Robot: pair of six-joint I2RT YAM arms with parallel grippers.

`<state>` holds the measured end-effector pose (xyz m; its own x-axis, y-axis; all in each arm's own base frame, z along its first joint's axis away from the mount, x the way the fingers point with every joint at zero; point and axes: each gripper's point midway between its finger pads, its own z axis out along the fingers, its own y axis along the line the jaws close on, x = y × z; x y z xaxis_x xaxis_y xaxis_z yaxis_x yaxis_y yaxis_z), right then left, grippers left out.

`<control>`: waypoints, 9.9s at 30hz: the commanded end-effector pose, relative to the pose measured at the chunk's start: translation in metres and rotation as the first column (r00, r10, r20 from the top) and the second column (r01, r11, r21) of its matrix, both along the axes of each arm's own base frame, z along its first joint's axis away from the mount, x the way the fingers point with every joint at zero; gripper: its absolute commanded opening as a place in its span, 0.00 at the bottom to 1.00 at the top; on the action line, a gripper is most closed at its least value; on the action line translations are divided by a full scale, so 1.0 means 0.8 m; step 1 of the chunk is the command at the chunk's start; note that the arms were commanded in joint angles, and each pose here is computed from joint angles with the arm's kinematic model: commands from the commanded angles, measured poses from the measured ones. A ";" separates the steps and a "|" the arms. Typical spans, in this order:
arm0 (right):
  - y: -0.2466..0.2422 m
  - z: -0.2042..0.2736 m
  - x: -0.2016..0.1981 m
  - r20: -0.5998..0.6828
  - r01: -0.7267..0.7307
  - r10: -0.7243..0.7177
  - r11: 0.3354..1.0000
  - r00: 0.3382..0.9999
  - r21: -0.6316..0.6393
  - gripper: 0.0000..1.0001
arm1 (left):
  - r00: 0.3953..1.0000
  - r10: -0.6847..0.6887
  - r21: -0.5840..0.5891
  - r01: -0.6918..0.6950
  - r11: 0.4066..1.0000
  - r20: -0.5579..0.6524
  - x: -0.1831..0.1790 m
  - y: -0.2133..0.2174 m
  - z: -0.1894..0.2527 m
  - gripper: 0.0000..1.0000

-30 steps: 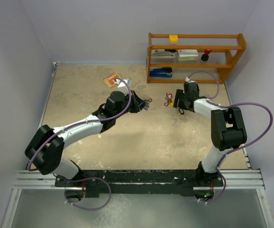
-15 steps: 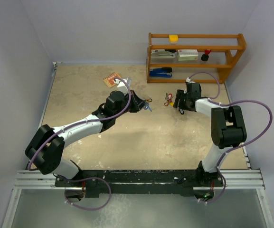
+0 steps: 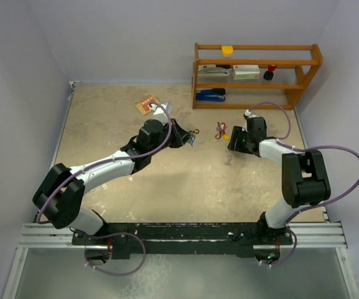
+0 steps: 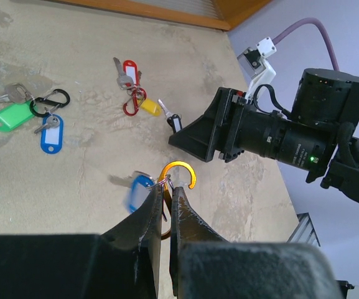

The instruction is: Put the keys on the keyring

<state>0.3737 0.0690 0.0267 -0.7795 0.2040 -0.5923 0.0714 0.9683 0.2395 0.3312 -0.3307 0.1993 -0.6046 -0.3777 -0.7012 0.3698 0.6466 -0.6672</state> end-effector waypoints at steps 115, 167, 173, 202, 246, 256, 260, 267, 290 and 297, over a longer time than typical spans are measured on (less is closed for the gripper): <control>0.116 0.153 -0.058 -0.028 -0.527 0.527 0.850 0.849 0.027 0.19 | 0.993 -0.113 -0.026 0.112 0.993 -0.027 0.002 -0.022 -0.043 0.00; 0.141 0.174 -0.054 0.018 -0.536 0.536 0.843 0.844 0.037 0.19 | 0.997 -0.074 -0.055 0.074 0.996 -0.004 0.032 -0.085 -0.036 0.00; 0.143 0.172 -0.054 0.016 -0.538 0.538 0.842 0.843 0.038 0.19 | 0.997 -0.077 -0.055 0.077 0.996 -0.001 0.031 -0.088 -0.033 0.00; 0.147 0.169 -0.054 0.011 -0.541 0.541 0.840 0.841 0.041 0.19 | 0.996 -0.090 -0.051 0.090 0.995 0.003 0.027 -0.098 -0.033 0.00; 0.150 0.172 -0.045 0.024 -0.529 0.528 0.848 0.849 0.041 0.19 | 0.991 -0.135 -0.047 0.136 0.990 0.013 0.007 -0.097 -0.019 0.00; 0.150 0.172 -0.036 0.026 -0.518 0.517 0.855 0.855 0.032 0.19 | 0.990 -0.139 -0.044 0.140 0.989 0.013 0.004 -0.095 -0.019 0.00; 0.149 0.173 -0.033 0.029 -0.514 0.513 0.857 0.858 0.027 0.19 | 0.991 -0.137 -0.042 0.137 0.990 0.013 0.002 -0.093 -0.018 0.00; 0.147 0.177 -0.028 0.033 -0.507 0.507 0.862 0.862 0.013 0.19 | 0.991 -0.130 -0.040 0.131 0.991 0.016 0.001 -0.089 -0.017 0.00; 0.129 0.189 -0.025 0.043 -0.484 0.485 0.875 0.874 -0.018 0.19 | 0.994 -0.108 -0.029 0.109 0.994 0.017 0.002 -0.083 -0.021 0.00; 0.127 0.191 -0.025 0.046 -0.480 0.480 0.877 0.876 -0.017 0.18 | 0.993 -0.114 -0.030 0.114 0.993 0.018 0.002 -0.084 -0.021 0.00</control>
